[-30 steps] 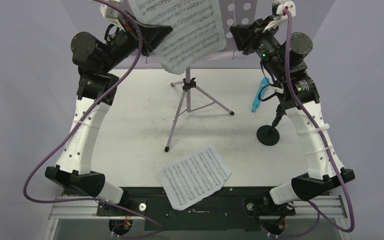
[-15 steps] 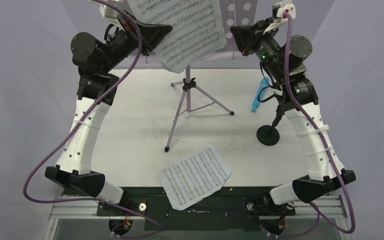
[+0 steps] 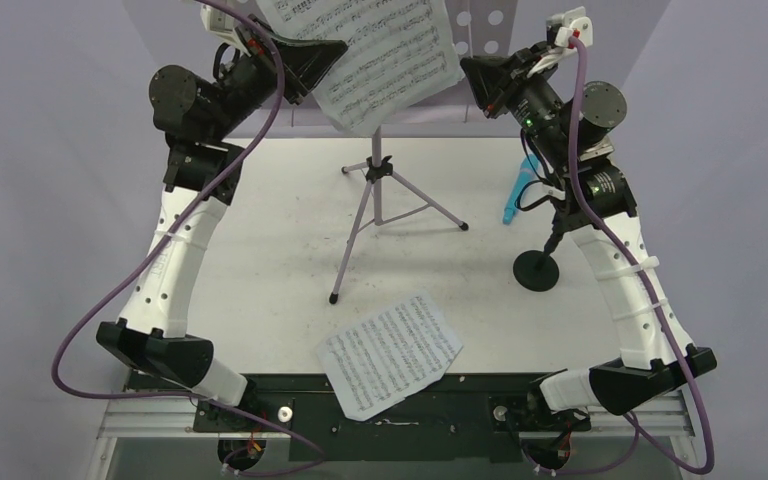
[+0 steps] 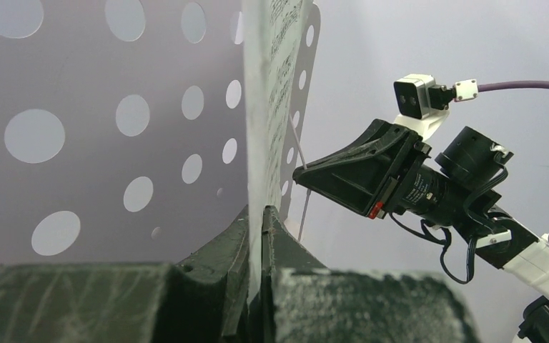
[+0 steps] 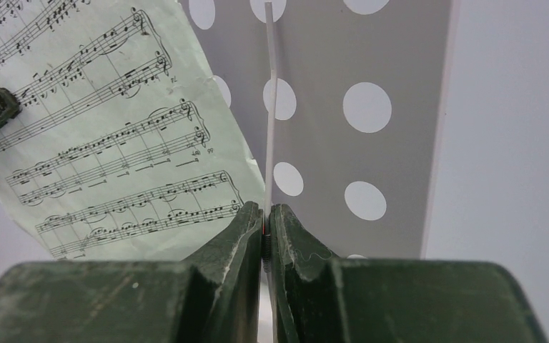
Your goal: Set up the instrument practice props
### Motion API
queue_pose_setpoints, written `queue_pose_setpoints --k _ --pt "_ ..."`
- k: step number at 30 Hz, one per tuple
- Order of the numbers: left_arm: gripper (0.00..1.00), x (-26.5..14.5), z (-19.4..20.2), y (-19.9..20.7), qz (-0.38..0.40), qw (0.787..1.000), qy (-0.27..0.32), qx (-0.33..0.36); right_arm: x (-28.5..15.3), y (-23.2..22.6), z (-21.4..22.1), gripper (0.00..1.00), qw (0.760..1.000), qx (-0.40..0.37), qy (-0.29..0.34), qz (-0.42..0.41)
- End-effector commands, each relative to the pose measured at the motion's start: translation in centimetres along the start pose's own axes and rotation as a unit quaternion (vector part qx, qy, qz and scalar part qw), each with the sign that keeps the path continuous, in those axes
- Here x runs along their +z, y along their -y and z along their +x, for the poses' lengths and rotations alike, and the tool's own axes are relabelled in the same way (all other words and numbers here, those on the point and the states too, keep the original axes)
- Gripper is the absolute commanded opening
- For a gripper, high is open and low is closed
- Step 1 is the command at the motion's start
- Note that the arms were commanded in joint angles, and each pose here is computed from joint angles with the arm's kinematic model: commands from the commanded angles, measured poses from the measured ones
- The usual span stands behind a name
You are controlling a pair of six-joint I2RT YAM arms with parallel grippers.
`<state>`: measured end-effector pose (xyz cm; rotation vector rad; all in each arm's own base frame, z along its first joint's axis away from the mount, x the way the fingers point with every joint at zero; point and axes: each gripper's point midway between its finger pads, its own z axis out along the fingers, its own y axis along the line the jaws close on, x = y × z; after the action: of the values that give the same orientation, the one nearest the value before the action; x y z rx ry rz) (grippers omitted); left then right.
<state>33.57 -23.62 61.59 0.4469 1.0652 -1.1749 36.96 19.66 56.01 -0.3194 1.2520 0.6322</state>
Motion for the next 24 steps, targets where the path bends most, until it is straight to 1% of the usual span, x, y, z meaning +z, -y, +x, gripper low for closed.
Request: queue_pose_setpoints --k 1,17,24 --pt "0.0 0.4 -2.1 0.9 0.018 0.999 0.032 0.019 -1.0 -1.3 -2.7 0.05 0.999 -0.019 0.038 -0.028" --pt "0.0 1.3 -0.7 -1.4 0.002 1.0 0.024 0.011 -1.9 -2.8 -2.3 0.05 0.995 -0.029 0.058 -0.07" --pt "0.0 1.9 -0.8 -1.0 0.016 0.999 0.024 0.017 -2.2 -3.0 -2.2 0.05 0.994 -0.037 0.06 -0.079"
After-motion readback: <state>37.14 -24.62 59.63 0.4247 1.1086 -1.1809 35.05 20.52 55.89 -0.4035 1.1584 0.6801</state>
